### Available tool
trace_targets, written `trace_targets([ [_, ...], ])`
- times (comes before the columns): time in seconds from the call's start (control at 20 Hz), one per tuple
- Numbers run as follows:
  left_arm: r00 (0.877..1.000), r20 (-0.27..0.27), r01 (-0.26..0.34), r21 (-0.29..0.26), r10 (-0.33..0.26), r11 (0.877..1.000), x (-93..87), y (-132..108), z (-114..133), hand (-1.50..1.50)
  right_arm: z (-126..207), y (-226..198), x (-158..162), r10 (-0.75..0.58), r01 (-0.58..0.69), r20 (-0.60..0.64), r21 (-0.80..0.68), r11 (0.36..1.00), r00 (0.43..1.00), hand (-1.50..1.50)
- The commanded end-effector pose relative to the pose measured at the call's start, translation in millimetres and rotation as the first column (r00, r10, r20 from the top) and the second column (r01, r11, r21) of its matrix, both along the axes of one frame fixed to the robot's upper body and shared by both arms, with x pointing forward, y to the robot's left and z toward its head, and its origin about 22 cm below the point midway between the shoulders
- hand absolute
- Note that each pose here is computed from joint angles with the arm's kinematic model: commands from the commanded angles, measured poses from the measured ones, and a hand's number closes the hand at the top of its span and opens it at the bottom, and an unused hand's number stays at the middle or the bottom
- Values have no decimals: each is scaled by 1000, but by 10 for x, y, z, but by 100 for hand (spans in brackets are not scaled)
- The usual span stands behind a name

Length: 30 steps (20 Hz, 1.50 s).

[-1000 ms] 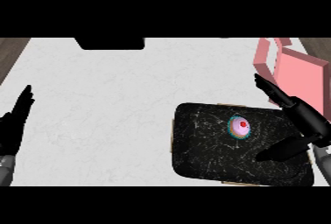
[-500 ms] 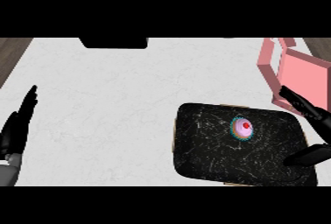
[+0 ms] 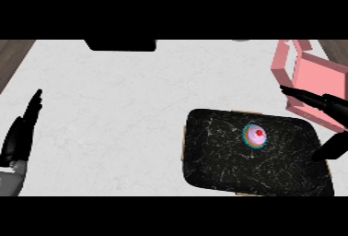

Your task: Pick the cupcake from the tray and place it in the cardboard box

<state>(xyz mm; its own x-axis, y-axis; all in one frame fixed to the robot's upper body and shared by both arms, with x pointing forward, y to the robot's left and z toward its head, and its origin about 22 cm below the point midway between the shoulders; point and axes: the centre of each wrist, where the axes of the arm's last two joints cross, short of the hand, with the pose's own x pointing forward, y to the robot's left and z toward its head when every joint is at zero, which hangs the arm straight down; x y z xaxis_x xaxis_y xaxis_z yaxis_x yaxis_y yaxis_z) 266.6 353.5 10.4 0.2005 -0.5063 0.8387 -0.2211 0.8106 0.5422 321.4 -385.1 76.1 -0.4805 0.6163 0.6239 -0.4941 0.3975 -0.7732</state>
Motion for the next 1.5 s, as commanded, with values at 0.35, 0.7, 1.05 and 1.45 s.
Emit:
trace_targets([
  [0.35, 1000, -16, -23, -3, 23, 1000, 2, 112, -66, 0, 35, 665, 269, 73, -115, -144, -307, 945, 987, -150],
  [0.7, 1000, -8, -15, 2, 15, 1000, -38, 115, 138, 0, 17, 836, 333, 70, -108, -117, -351, 930, 991, -150],
  [1.05, 1000, -7, -18, -11, 18, 1000, -31, -134, 216, 0, -178, 918, 245, 79, -134, -156, -379, 916, 985, -150],
  [1.45, 1000, -18, -10, -7, 10, 1000, 26, 92, 75, 0, -178, 1115, 112, 168, -208, -163, -271, 940, 972, -150],
])
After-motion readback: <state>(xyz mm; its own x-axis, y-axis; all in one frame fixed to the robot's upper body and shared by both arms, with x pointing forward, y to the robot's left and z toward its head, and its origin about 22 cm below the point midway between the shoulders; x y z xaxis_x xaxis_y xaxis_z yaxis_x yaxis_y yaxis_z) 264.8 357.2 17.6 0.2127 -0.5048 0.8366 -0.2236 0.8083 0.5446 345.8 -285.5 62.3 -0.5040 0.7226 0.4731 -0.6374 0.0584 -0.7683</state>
